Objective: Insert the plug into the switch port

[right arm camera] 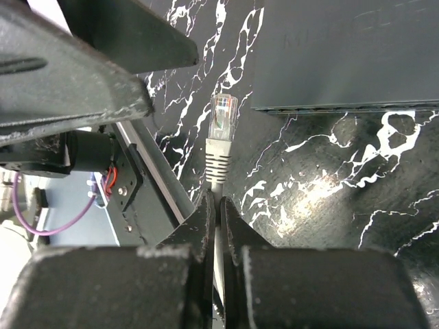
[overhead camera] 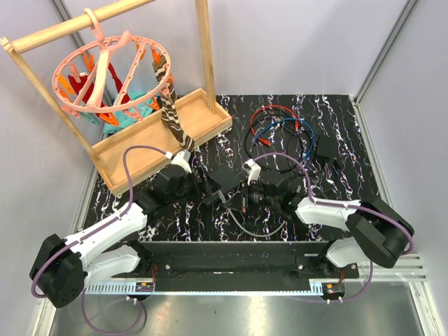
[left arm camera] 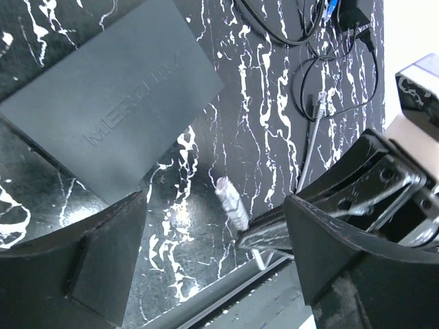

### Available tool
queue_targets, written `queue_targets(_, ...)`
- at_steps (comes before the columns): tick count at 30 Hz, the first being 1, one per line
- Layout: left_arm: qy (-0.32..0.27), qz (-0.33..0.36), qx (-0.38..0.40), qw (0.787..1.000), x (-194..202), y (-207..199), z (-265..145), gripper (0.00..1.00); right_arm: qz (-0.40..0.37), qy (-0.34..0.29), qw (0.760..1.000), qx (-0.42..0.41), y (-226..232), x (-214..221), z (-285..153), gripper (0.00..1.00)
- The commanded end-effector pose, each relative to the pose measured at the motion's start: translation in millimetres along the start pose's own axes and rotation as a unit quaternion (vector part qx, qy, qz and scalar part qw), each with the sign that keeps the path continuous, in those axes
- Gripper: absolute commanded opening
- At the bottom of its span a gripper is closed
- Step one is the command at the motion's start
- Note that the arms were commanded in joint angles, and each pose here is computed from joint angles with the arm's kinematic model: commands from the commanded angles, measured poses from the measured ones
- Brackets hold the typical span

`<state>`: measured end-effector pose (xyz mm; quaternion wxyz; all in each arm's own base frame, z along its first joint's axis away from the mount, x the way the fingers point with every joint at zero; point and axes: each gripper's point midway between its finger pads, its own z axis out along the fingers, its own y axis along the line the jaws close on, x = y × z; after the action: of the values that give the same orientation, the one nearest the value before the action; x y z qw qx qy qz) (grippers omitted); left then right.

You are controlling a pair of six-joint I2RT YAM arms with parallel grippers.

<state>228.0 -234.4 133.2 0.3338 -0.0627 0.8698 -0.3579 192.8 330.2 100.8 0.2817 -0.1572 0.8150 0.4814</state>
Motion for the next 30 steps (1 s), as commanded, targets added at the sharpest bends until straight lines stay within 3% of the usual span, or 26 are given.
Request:
queue_targets(1,-0.024,-0.023,0.042,0.999,-14,-26,2,0.77,-0.049,-0.033,0.998,-0.015,21,-19,4,0.0)
queue_targets(12,0.016,-0.058,0.025,0.998,15,-12,9,0.63,-0.08,-0.047,0.996,0.0,31,-19,6,0.0)
queue_targets(23,0.026,-0.072,0.039,0.996,23,-14,10,0.39,-0.104,-0.054,0.993,0.007,38,-18,13,0.0)
queue_targets(30,0.026,-0.069,0.045,0.996,24,-15,10,0.05,-0.109,-0.054,0.993,0.011,39,-17,17,0.0)
